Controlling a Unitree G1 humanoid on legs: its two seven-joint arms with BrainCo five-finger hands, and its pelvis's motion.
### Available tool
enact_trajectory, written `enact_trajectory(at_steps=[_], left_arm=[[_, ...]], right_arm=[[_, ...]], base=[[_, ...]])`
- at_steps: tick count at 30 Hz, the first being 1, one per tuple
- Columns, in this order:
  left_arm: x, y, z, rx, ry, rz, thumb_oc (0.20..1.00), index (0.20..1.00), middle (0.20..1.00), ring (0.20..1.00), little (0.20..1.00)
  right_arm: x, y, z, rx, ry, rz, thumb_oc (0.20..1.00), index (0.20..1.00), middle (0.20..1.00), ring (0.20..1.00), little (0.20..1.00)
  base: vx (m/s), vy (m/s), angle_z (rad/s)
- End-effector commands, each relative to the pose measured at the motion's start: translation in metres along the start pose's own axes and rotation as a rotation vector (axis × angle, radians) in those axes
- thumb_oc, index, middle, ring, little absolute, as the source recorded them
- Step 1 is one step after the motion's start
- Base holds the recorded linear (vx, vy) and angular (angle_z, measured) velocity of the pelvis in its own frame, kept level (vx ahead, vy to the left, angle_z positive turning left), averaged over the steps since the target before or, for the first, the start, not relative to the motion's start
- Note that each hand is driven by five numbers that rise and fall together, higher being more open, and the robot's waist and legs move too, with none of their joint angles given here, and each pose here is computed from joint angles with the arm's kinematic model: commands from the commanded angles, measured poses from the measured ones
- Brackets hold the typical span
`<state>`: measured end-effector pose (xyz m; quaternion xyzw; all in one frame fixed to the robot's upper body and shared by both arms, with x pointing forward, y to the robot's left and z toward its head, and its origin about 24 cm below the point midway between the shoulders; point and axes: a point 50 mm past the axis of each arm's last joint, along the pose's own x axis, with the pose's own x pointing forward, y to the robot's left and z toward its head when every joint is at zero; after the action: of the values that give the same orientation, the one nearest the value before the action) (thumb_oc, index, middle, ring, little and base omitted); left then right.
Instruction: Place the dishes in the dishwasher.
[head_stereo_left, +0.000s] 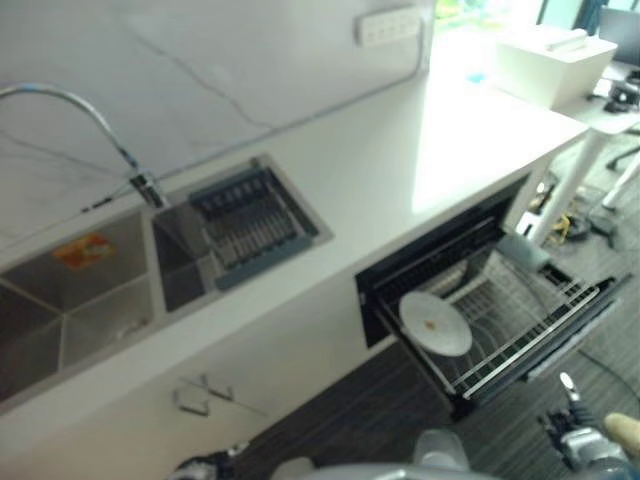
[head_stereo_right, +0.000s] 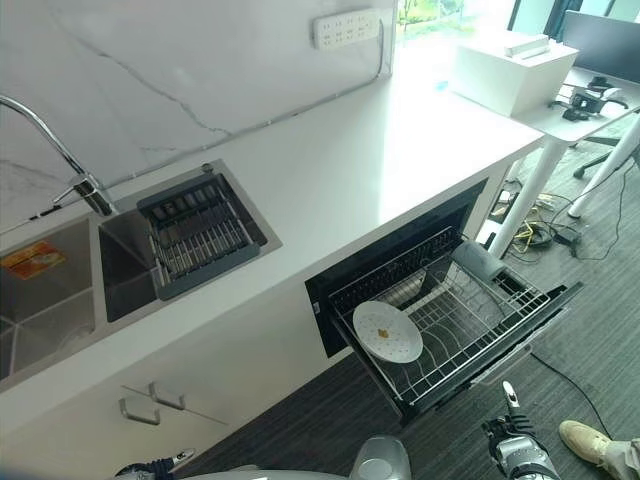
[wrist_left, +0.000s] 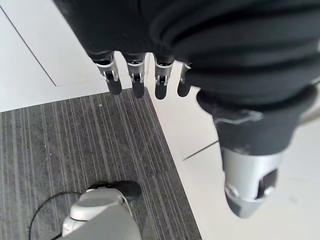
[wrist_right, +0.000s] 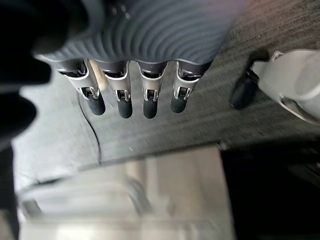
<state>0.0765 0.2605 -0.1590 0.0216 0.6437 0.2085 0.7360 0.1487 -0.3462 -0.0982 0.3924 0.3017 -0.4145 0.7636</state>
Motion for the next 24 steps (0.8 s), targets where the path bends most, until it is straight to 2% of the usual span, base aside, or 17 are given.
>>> enact_trajectory(at_steps=[1, 6, 13, 14, 19, 24], left_arm=[[-0.001, 0.011, 0.014, 0.055, -0.043, 0.034, 1.000, 1.000, 1.000, 1.000, 1.000], [-0.001, -0.001, 0.008, 0.070, -0.030, -0.004, 1.000, 1.000, 1.000, 1.000, 1.000], [-0.001, -0.013, -0.006, 0.104, 0.000, -0.051, 1.000, 1.000, 1.000, 1.000, 1.000], [-0.001, -0.017, -0.011, 0.118, 0.013, -0.066, 1.000, 1.000, 1.000, 1.000, 1.000], [-0.002, -0.026, -0.018, 0.134, 0.028, -0.092, 1.000, 1.000, 1.000, 1.000, 1.000], [-0.004, -0.036, -0.014, 0.173, -0.001, -0.148, 1.000, 1.000, 1.000, 1.000, 1.000]], right_arm=[[0.002, 0.031, 0.010, 0.067, -0.002, 0.160, 1.000, 1.000, 1.000, 1.000, 1.000], [-0.001, 0.068, 0.035, -0.048, -0.043, 0.279, 1.000, 1.000, 1.000, 1.000, 1.000], [-0.009, 0.103, 0.063, -0.224, -0.104, 0.353, 1.000, 1.000, 1.000, 1.000, 1.000], [-0.013, 0.121, 0.074, -0.275, -0.130, 0.375, 1.000, 1.000, 1.000, 1.000, 1.000], [-0.030, 0.160, 0.105, -0.403, -0.211, 0.426, 1.000, 1.000, 1.000, 1.000, 1.000], [-0.069, 0.226, 0.150, -0.594, -0.376, 0.467, 1.000, 1.000, 1.000, 1.000, 1.000]], base=[[0.08, 0.122, 0.10], [0.06, 0.137, 0.09], [0.09, 0.132, 0.04], [0.12, 0.160, 0.04], [0.07, 0.177, 0.09], [-0.08, 0.171, 0.15]])
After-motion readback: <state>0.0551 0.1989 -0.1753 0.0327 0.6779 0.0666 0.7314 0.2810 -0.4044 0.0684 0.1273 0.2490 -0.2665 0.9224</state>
